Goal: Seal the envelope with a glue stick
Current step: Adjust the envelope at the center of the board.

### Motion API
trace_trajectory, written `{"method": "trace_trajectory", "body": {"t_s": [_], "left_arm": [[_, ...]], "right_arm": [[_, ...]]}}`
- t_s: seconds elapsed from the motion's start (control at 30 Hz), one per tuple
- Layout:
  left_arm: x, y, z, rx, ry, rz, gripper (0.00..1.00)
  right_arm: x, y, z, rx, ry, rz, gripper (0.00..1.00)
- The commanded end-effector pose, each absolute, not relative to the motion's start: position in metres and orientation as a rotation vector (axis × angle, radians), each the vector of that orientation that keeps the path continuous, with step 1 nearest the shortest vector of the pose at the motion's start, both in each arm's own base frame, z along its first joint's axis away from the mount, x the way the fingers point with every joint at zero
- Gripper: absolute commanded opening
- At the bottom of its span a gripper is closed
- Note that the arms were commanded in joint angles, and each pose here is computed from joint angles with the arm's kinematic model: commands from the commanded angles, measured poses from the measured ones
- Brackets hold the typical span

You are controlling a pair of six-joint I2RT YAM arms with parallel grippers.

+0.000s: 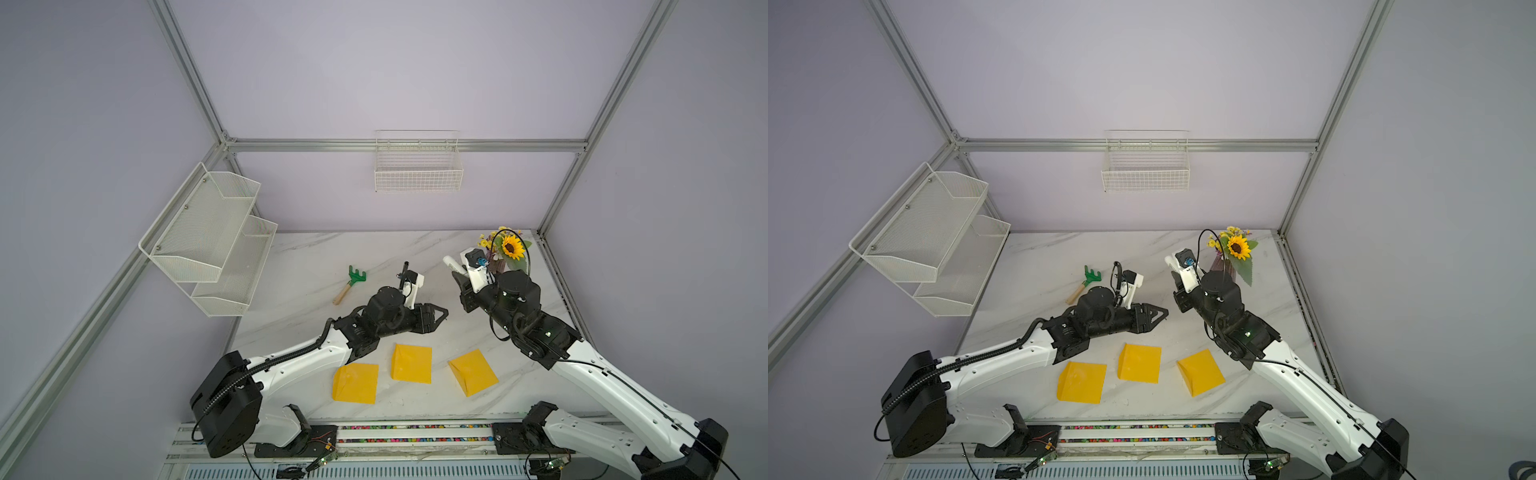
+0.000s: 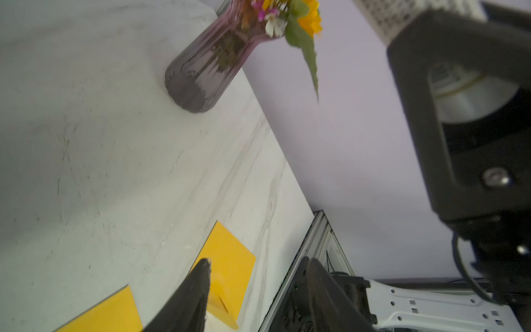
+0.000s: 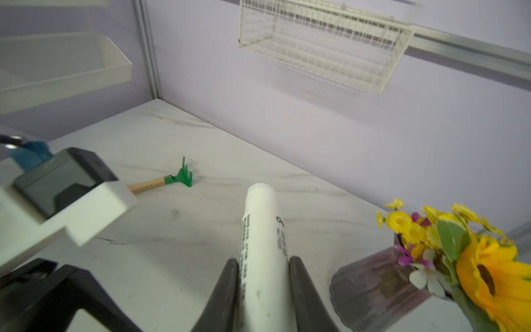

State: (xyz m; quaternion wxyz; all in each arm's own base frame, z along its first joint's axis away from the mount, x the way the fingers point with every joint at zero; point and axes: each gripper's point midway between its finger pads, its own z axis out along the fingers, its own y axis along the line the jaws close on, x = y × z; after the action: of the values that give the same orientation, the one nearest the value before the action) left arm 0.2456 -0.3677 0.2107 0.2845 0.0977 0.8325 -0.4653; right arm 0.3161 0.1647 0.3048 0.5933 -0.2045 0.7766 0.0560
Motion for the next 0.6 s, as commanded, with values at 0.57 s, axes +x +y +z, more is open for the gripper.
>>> {"method": "trace_trajectory", "body": {"t_s": [0.57], "left_arm": [[0.19,-0.427,0.063,-0.209,2.898,-1.09,0.56]], "right_arm": [[0.297,0.109,0.31,-0.327,1.807,0.026,0.0]]}}
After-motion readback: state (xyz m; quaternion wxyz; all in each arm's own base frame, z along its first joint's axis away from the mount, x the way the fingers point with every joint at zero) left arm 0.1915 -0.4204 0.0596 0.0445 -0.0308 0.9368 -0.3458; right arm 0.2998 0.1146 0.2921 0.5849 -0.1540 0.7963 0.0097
